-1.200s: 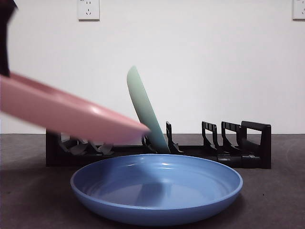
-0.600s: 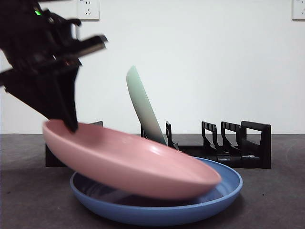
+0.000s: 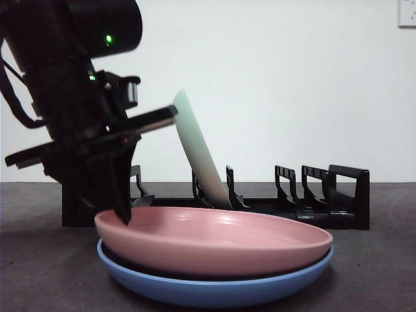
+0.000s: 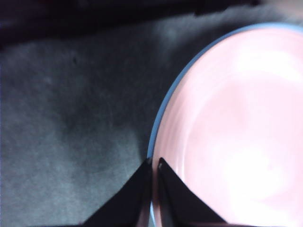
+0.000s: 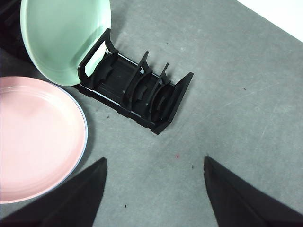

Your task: Place the plate

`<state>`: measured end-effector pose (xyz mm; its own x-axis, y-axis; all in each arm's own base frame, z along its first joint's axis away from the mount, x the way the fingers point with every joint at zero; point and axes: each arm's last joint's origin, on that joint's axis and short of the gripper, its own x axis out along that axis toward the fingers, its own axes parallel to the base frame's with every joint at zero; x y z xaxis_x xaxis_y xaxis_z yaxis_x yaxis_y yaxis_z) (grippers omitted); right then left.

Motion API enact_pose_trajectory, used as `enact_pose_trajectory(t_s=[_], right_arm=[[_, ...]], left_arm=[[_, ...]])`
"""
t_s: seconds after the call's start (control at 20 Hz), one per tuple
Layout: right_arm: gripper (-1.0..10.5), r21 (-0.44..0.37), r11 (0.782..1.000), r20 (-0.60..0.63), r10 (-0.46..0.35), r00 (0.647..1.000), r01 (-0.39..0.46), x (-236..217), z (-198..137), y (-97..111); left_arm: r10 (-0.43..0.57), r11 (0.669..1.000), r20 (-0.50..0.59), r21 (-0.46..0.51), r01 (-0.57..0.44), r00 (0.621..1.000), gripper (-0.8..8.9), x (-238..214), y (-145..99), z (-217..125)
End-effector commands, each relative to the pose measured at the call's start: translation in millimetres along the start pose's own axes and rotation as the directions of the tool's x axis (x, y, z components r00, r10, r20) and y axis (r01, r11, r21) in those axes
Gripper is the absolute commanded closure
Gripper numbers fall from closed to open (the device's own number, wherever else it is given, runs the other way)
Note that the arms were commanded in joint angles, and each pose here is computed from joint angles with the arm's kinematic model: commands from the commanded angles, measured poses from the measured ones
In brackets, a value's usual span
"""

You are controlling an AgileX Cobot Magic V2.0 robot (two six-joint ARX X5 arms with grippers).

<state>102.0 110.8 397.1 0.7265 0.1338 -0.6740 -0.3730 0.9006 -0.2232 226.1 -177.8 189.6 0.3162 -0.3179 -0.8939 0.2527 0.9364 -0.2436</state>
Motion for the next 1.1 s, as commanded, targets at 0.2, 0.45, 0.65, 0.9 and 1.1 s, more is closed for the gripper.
enact_pose_trajectory(t_s=[0.2,0.45,0.65,0.9,1.1], right_arm=[[6.2,0.019,1.0,0.016,0.008,1.0,-0.008,-3,4,1],[6.2,0.039,0.999,0.015,0.009,1.0,-0.01,-2,4,1],[6.2,0.065,0.996,0.006,0.062,0.998,-0.063,-2,5,3],[6.2,0.108,0.98,0.048,0.163,0.986,-0.167,13,21,15],[6.2,0.189,0.907,0.092,0.364,0.927,-0.375,57,54,25]], left_arm=[[-0.007,1.0,-0.006,0.009,0.007,1.0,4.65,-2,-5,1],[-0.027,0.994,0.135,0.106,0.013,0.99,4.67,-69,-9,7],[0.065,0.975,0.315,0.183,-0.127,0.947,4.69,-138,8,-8],[0.059,0.948,0.526,0.236,-0.213,0.848,4.69,-211,37,-48],[0.078,0.96,0.602,0.17,-0.222,0.795,4.69,-238,52,-81]])
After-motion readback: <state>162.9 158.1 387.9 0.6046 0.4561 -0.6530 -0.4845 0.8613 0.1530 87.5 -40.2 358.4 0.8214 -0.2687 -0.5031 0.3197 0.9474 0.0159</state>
